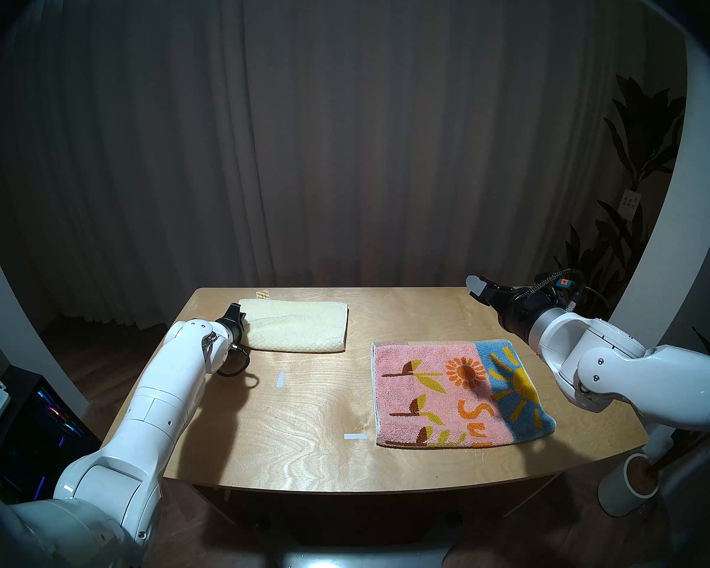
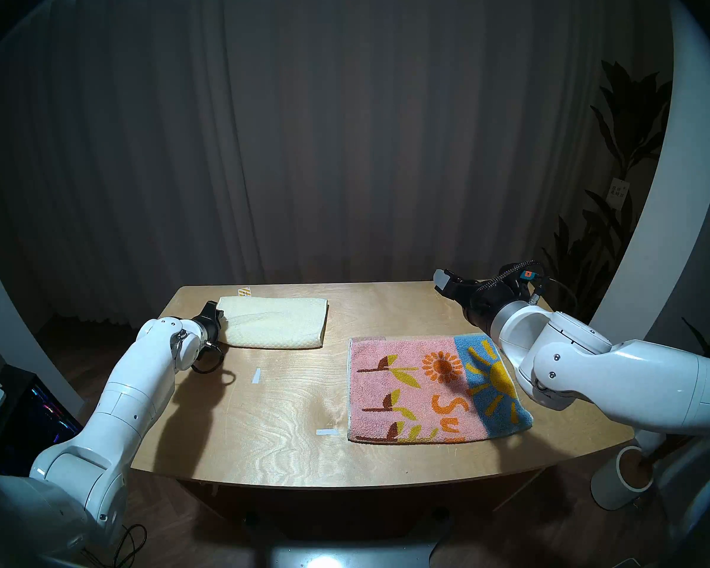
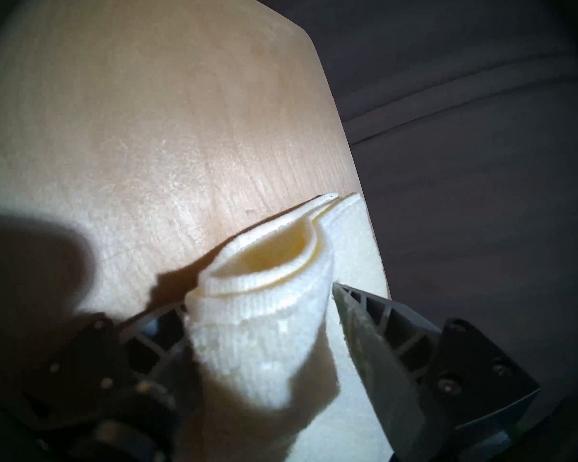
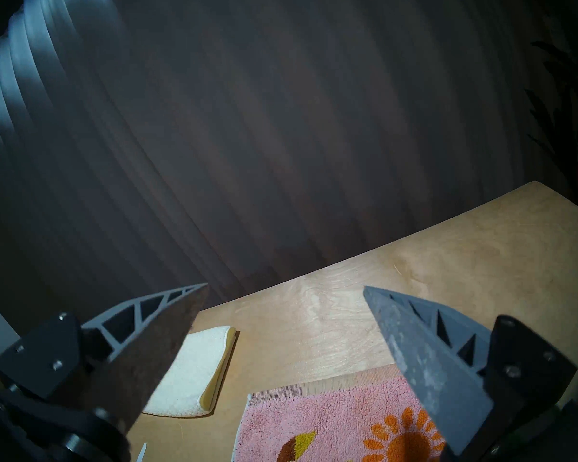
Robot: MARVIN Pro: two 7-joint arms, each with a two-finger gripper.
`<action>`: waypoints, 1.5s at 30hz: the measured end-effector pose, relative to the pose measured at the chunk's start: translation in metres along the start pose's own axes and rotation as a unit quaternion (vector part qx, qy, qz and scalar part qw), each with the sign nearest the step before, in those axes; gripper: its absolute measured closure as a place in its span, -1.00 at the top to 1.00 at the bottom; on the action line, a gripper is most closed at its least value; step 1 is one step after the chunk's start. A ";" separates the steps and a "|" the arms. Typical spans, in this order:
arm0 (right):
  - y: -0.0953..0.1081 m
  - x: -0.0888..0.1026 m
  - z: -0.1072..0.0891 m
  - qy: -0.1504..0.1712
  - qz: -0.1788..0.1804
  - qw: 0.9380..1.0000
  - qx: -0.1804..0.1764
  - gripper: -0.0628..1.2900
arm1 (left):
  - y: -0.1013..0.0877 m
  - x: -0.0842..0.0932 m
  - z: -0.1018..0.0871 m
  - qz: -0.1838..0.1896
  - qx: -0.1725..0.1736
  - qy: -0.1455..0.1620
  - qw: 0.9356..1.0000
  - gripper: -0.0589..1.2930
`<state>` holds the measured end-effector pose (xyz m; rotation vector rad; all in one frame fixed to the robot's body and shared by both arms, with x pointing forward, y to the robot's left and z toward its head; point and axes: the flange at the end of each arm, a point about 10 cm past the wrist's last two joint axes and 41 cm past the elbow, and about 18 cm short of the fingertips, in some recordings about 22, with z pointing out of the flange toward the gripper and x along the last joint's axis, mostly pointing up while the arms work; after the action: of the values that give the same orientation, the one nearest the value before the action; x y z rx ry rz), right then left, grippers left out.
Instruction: Fold each towel twice and stack them on table
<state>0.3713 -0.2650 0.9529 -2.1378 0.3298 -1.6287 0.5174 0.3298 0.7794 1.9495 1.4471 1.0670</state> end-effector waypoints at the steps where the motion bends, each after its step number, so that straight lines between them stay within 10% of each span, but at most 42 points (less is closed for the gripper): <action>1: 0.000 0.001 0.000 -0.001 -0.001 1.000 -0.002 0.88 | 0.000 0.000 0.000 0.000 0.000 0.000 1.000 0.25; 11: 0.000 0.004 -0.001 -0.006 -0.011 1.000 -0.002 0.88 | -0.009 -0.005 -0.005 -0.001 0.009 -0.005 1.000 0.26; 14: 0.000 0.005 -0.001 -0.007 -0.014 1.000 0.000 0.88 | -0.010 -0.006 -0.007 -0.001 0.009 -0.005 1.000 -0.27; 24: 0.011 0.003 0.003 -0.002 -0.031 1.000 0.001 0.88 | -0.020 -0.010 -0.022 -0.007 0.010 0.000 1.000 -0.87; 45: 0.005 -0.008 -0.001 -0.009 -0.031 0.999 0.018 0.88 | -0.043 0.011 -0.040 0.003 0.012 0.027 1.000 -0.88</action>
<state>0.3683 -0.2659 0.9441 -2.1548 0.2305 -1.6350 0.4622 0.3517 0.7729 1.9574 1.4891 1.1176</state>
